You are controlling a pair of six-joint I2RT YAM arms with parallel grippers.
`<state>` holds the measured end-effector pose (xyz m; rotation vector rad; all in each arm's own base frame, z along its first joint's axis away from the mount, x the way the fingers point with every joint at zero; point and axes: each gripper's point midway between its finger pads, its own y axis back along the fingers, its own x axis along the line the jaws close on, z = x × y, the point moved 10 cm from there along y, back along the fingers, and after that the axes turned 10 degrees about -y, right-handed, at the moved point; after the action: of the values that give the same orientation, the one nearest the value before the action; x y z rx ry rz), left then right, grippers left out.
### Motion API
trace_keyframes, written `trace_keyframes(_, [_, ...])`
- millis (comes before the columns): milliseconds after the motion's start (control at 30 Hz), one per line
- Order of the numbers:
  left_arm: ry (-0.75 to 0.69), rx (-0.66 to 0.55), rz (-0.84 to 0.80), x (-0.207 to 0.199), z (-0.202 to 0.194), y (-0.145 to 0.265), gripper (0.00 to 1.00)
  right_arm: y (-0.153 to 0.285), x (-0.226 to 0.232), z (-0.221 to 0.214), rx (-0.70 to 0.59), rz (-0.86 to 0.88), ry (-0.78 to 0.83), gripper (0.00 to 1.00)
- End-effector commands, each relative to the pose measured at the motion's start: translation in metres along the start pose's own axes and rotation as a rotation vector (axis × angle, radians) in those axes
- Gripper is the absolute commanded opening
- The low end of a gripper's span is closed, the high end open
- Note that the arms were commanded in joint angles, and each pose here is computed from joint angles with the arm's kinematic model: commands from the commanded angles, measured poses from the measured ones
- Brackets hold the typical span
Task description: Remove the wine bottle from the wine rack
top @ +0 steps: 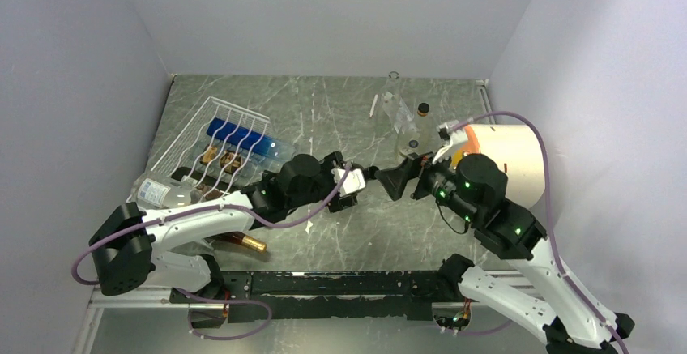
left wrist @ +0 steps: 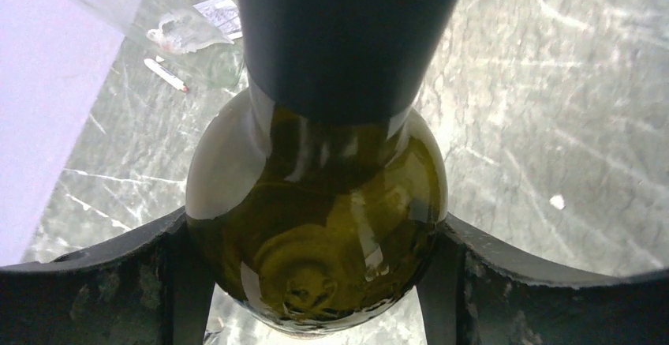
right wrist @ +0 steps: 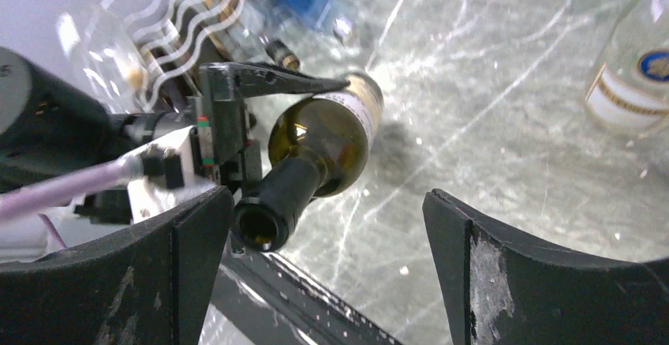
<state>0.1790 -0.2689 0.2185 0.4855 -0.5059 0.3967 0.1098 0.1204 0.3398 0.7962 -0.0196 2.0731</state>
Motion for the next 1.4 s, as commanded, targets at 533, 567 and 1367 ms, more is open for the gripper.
trace_keyframes(533, [0.221, -0.406, -0.333, 0.015, 0.056, 0.003, 0.07, -0.029, 0.009, -0.015, -0.196, 0.554, 0.519, 0.71])
trace_keyframes(567, [0.217, -0.407, -0.339, 0.015, 0.056, 0.003, 0.07, -0.031, 0.01, -0.014, -0.201, 0.557, 0.518, 0.67])
trace_keyframes(1367, [0.211, -0.319, 0.427, 0.07, 0.05, 0.074, 0.94, -0.035, -0.005, 0.033, -0.432, 0.05, 0.323, 0.0])
